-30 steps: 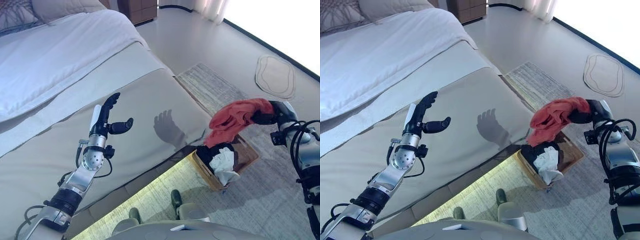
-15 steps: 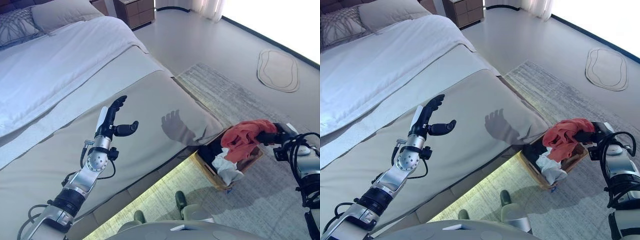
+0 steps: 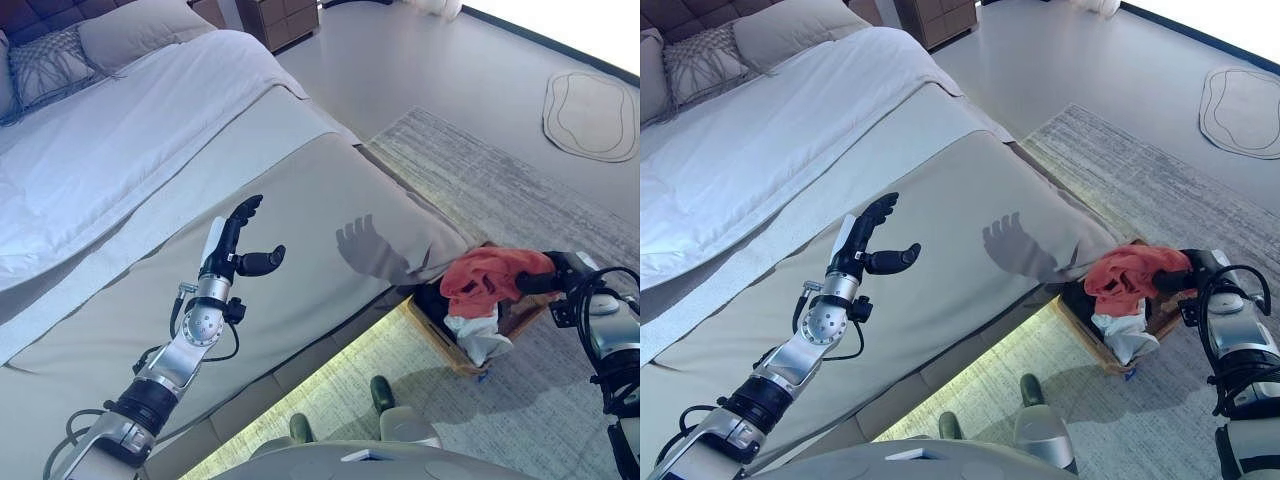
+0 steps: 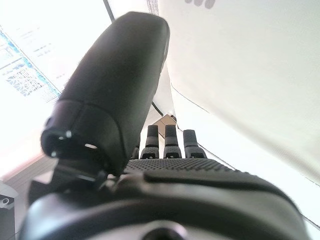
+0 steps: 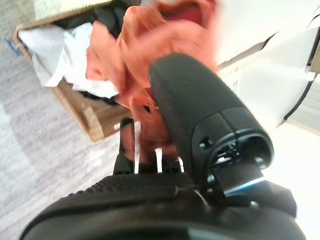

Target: Pick up the clothes from the bed and place them into the basket

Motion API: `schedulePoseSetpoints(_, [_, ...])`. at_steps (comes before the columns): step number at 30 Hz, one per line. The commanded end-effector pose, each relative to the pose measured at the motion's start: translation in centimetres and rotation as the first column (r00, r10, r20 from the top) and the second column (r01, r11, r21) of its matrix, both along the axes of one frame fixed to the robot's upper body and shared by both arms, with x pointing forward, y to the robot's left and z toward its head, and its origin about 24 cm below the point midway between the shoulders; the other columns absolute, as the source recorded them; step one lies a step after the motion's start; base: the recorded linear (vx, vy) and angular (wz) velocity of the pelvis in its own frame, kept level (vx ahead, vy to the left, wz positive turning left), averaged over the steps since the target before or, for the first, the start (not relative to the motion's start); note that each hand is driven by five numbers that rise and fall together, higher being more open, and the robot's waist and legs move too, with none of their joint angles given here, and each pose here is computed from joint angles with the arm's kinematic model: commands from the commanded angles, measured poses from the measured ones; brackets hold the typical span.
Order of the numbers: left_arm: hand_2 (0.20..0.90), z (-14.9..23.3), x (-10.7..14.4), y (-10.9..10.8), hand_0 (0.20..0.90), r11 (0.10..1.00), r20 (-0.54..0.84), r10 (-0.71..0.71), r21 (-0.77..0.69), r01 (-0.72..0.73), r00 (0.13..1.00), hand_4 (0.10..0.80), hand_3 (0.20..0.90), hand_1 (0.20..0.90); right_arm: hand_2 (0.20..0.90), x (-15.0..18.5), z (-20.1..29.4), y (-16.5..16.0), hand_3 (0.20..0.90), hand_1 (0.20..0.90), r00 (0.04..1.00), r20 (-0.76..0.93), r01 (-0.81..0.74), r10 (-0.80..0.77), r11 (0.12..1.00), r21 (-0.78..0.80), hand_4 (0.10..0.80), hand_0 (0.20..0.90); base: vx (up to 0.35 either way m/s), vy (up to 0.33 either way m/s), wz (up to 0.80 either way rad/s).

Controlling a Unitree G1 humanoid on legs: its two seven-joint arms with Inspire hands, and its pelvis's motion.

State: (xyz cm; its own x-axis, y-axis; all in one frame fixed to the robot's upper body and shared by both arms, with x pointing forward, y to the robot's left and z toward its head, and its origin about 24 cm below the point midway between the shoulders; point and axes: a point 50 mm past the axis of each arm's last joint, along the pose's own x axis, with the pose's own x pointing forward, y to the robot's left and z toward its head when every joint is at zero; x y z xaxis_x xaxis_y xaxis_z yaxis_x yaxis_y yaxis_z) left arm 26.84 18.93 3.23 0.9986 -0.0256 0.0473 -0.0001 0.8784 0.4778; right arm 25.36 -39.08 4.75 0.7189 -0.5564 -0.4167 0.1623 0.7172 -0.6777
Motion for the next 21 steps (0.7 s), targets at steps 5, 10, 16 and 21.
schedulePoseSetpoints(5, [0.900, 4.0, 1.7, -0.1, 0.900, 0.999, 0.214, 0.021, -0.028, -0.015, 0.977, 0.800, 0.900, 0.900, 0.900, 1.2, 4.6, -1.9, 0.900, 0.900, 0.990, 0.133, 0.069, -0.049, 0.986, -0.154, 0.800, 0.900, -0.004, 0.008, 0.01])
schedulePoseSetpoints(10, [0.900, 3.7, 1.6, 0.3, 0.900, 0.999, 0.198, 0.034, -0.038, -0.027, 0.980, 0.800, 0.900, 0.900, 0.900, 1.0, 4.3, -1.8, 0.900, 0.900, 0.990, 0.132, 0.077, -0.056, 0.985, -0.153, 0.800, 0.900, 0.000, 0.000, 0.00])
schedulePoseSetpoints(16, [0.900, 3.5, 1.5, 0.4, 0.900, 0.999, 0.176, 0.005, -0.043, 0.002, 0.984, 0.800, 0.900, 0.900, 0.900, 1.5, 4.7, -1.1, 0.900, 0.900, 0.983, 0.181, 0.043, -0.015, 0.987, -0.152, 0.800, 0.900, 0.001, 0.005, 0.00])
schedulePoseSetpoints(21, [0.900, 3.3, 1.5, 0.2, 0.900, 0.997, 0.148, -0.019, -0.072, 0.030, 0.989, 0.800, 0.900, 0.900, 0.900, 2.6, 6.0, 0.2, 0.900, 0.900, 0.961, 0.271, -0.018, 0.063, 0.986, -0.169, 0.800, 0.900, 0.007, 0.048, 0.00])
